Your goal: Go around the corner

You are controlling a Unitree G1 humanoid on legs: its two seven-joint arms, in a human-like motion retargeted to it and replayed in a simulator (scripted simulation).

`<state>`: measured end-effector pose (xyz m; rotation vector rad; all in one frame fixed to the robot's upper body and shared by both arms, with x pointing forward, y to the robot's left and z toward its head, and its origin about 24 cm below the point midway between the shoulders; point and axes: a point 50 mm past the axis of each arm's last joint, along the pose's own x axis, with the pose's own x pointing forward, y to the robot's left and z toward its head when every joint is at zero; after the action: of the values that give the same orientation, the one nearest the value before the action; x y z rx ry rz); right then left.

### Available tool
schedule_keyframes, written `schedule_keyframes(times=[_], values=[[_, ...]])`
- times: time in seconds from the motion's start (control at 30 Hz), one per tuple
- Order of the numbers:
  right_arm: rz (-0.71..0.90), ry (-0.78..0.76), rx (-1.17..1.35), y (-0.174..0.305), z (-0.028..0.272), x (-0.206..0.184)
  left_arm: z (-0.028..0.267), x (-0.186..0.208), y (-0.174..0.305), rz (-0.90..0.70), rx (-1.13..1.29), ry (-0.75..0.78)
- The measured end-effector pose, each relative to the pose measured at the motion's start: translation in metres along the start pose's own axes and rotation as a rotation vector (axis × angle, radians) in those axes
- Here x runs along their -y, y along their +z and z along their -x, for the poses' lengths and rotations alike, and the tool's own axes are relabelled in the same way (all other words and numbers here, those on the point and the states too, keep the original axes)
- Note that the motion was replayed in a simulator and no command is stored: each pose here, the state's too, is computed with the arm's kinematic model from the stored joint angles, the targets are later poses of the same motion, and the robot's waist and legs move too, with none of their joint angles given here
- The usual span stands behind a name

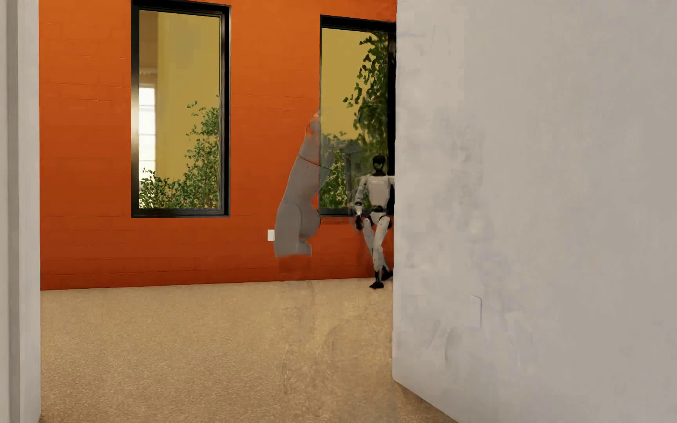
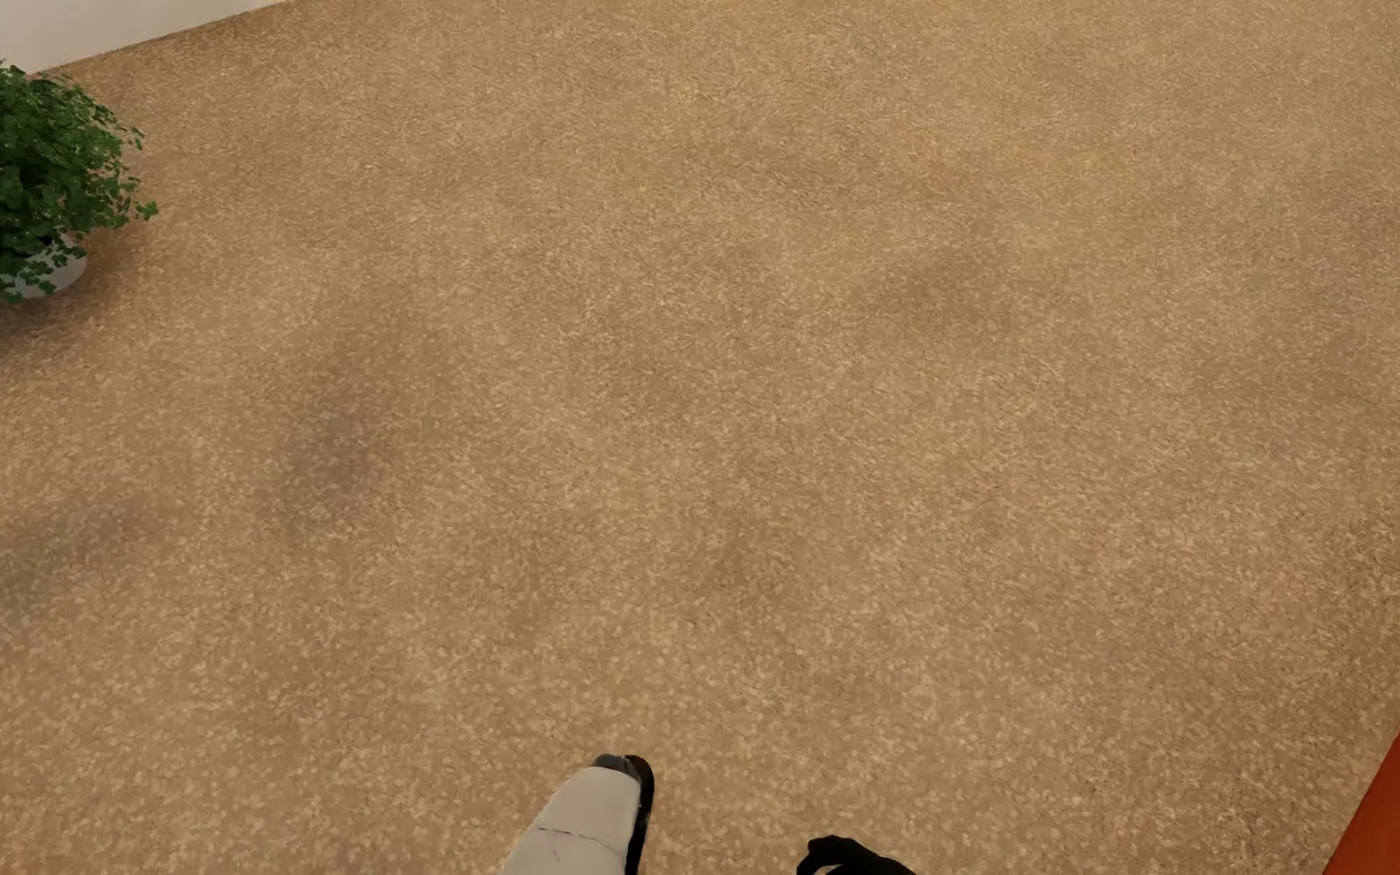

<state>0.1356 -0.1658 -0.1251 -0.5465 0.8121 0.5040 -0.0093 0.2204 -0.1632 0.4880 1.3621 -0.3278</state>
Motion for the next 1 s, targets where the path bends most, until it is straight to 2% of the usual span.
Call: schedule_keyframes(times=[0.03,0.17,0.23,0.3,0.4,0.57,0.67,0.73,0.77,0.9,1.0], values=[[-0.028,-0.028,-0.05,-0.013,0.002,0.006,0.001,0.002,-0.007,0.026,-0.02,0.003],[-0.022,0.079,-0.224,-0.057,0.016,-0.033,0.001,-0.001,-0.015,0.01,-0.063,0.004],[-0.011,0.108,-0.298,-0.077,0.026,-0.042,-0.001,-0.003,0.002,0.017,-0.004,0.011],[-0.067,0.099,-0.343,-0.09,0.037,-0.049,-0.003,-0.006,0.026,0.016,0.085,0.018],[-0.058,0.125,-0.389,-0.104,0.047,-0.057,-0.001,-0.025,0.059,0.052,0.217,0.074],[-0.08,0.118,-0.401,-0.109,0.054,-0.058,0.008,-0.055,0.109,0.009,0.387,0.143],[-0.08,0.137,-0.445,-0.118,0.06,-0.065,0.002,-0.047,0.088,0.07,0.308,0.131],[-0.057,0.153,-0.446,-0.117,0.057,-0.066,-0.002,-0.032,0.062,0.046,0.215,0.09],[-0.107,0.107,-0.447,-0.115,0.053,-0.06,0.0,-0.027,0.054,0.068,0.2,0.084],[-0.066,0.042,-0.294,-0.081,0.032,-0.028,0.001,-0.016,0.025,0.054,0.109,0.054],[-0.052,-0.055,-0.155,-0.047,0.018,0.01,0.003,-0.015,0.013,0.08,0.08,0.06]])
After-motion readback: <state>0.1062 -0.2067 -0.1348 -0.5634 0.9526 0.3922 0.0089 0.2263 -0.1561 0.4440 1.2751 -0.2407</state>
